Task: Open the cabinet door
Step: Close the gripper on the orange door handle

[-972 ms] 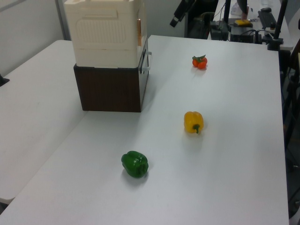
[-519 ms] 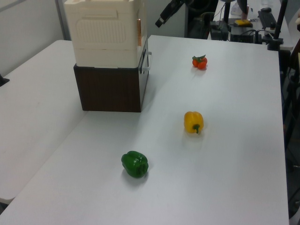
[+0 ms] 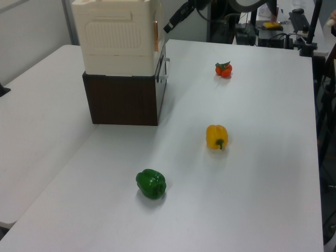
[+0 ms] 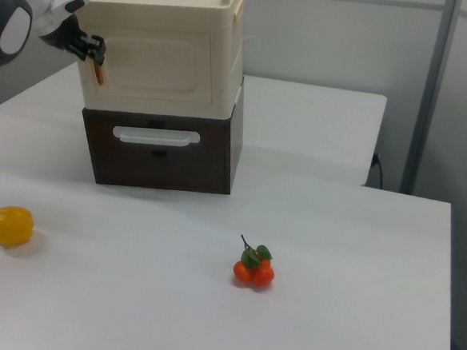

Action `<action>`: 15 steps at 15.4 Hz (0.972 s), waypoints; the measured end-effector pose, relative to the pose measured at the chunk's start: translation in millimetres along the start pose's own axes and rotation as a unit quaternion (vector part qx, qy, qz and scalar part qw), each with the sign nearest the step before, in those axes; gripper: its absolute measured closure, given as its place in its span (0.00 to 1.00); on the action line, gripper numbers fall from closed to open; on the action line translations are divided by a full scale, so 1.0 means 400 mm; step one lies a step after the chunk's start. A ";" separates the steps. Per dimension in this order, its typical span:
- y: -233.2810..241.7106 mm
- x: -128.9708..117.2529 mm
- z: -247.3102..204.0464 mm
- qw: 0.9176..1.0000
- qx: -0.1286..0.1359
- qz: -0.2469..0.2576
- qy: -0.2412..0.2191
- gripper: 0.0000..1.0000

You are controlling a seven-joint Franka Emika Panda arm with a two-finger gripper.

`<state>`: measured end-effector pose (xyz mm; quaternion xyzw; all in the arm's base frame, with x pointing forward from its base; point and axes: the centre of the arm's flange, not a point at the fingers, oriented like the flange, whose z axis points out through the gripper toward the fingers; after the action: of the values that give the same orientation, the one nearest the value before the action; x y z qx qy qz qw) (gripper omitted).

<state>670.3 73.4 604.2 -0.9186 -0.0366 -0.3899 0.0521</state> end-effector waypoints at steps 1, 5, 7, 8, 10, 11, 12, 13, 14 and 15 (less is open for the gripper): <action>-0.006 0.000 0.010 1.000 0.002 -0.002 0.006 0.59; -0.031 0.000 0.046 1.000 0.008 -0.009 0.027 0.59; -0.039 0.005 0.048 0.999 0.011 -0.011 0.034 0.59; -0.042 0.009 0.048 0.999 0.011 -0.013 0.036 0.59; -0.044 0.012 0.049 0.999 0.011 -0.015 0.038 0.59; -0.044 0.012 0.049 0.999 0.011 -0.018 0.040 0.59; -0.045 0.012 0.050 0.999 0.009 -0.021 0.041 0.59; -0.046 0.013 0.050 0.999 0.007 -0.026 0.042 0.59; -0.048 0.013 0.050 0.999 0.005 -0.030 0.042 0.59; -0.051 0.013 0.050 0.999 0.004 -0.034 0.042 0.64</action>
<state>685.9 96.2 595.4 -0.8994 -0.0674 -0.4298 0.0440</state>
